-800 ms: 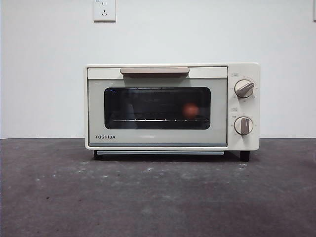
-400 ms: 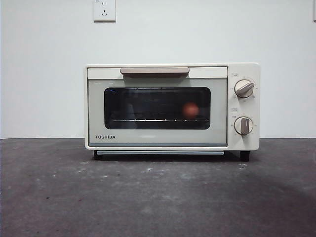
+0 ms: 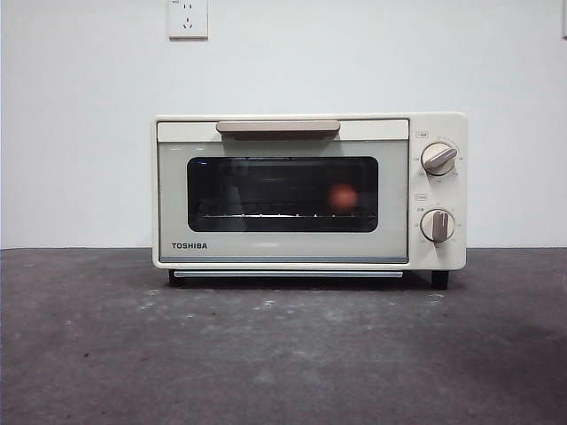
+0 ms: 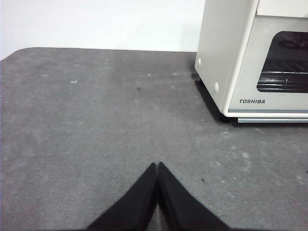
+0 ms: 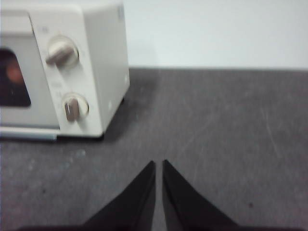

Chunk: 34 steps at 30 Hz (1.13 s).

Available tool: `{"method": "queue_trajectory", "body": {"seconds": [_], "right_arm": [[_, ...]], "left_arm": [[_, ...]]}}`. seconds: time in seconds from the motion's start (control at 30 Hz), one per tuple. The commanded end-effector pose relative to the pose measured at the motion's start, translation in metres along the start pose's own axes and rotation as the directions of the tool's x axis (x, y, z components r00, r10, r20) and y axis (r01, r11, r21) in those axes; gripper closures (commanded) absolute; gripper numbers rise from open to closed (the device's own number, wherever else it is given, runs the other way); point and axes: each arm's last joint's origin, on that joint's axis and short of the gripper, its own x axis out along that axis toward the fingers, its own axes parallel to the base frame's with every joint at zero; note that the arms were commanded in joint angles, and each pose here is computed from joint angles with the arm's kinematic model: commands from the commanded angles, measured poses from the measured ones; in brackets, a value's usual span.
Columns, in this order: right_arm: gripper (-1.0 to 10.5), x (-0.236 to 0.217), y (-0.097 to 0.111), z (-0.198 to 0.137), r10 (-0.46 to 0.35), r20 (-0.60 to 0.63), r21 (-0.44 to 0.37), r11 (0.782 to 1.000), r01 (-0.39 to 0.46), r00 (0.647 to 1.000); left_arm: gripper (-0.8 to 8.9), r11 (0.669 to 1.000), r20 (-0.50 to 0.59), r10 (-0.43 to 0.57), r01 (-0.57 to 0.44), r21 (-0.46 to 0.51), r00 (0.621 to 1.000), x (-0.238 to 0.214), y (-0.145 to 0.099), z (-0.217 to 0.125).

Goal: Eggoven

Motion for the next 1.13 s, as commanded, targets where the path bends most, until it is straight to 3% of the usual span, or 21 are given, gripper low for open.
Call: {"method": "queue_trajectory", "body": {"seconds": [0.03,1.13], "right_arm": [[9.4,0.0004,-0.0004,-0.0038,-0.005,-0.023,0.015,1.0,0.006,1.0],[9.4,0.0004,0.0001,-0.0057,0.0,-0.043,0.018,1.0,0.0,0.999]], "left_arm": [[8.06,1.0,-0.025,0.005,-0.005,-0.011,1.0,0.0025,0.0009,-0.009],[8.06,1.0,-0.024,0.005,-0.005,-0.011,1.0,0.0025,0.0009,-0.0088]]}}
